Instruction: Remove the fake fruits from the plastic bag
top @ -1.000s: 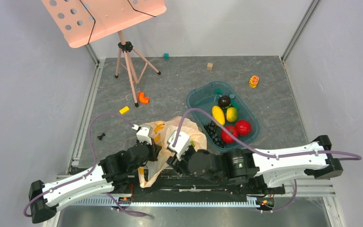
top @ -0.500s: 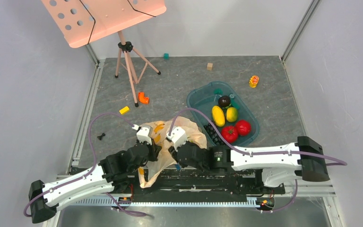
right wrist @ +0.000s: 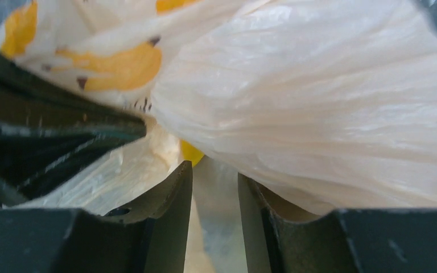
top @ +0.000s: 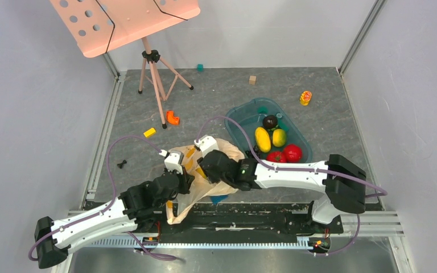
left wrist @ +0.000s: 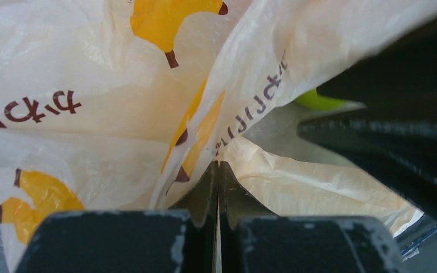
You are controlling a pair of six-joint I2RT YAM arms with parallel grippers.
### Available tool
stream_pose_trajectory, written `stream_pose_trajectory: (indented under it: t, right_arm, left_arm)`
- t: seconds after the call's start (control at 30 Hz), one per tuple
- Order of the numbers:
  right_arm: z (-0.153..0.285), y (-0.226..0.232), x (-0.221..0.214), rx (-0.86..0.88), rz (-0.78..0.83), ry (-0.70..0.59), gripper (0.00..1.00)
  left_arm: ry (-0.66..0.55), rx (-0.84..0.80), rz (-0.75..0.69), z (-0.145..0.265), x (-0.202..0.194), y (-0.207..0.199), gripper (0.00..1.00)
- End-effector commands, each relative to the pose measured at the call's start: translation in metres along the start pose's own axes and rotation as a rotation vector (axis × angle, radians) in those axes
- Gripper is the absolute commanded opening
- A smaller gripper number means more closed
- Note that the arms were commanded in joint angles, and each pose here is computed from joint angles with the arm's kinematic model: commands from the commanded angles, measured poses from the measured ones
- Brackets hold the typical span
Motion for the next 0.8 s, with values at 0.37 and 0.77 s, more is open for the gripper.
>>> stream_pose_trajectory:
  t: [0.37, 0.77]
  right_arm:
    - [-0.03, -0.042, 0.047, -0.225, -0.052, -0.081, 0.47]
    - [-0.052, -0.054, 0.05, -0.282, -0.034, -0.062, 0.76]
  left_arm:
    - [-0.046, 0.012, 0.005, 0.0, 0.011, -0.001, 0.02]
    - [-0.041, 0.009, 0.001, -0.001, 0.011, -0.002, 0.02]
Point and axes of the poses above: each gripper's point midway between its finger pads, its own z axis back along the fingers, its own y axis along the line the jaws close on, x = y × z, the point moved 7 cm from there along z, back along the fingers, and after that the axes turned 9 degrees about -z, right-handed, at the moved point
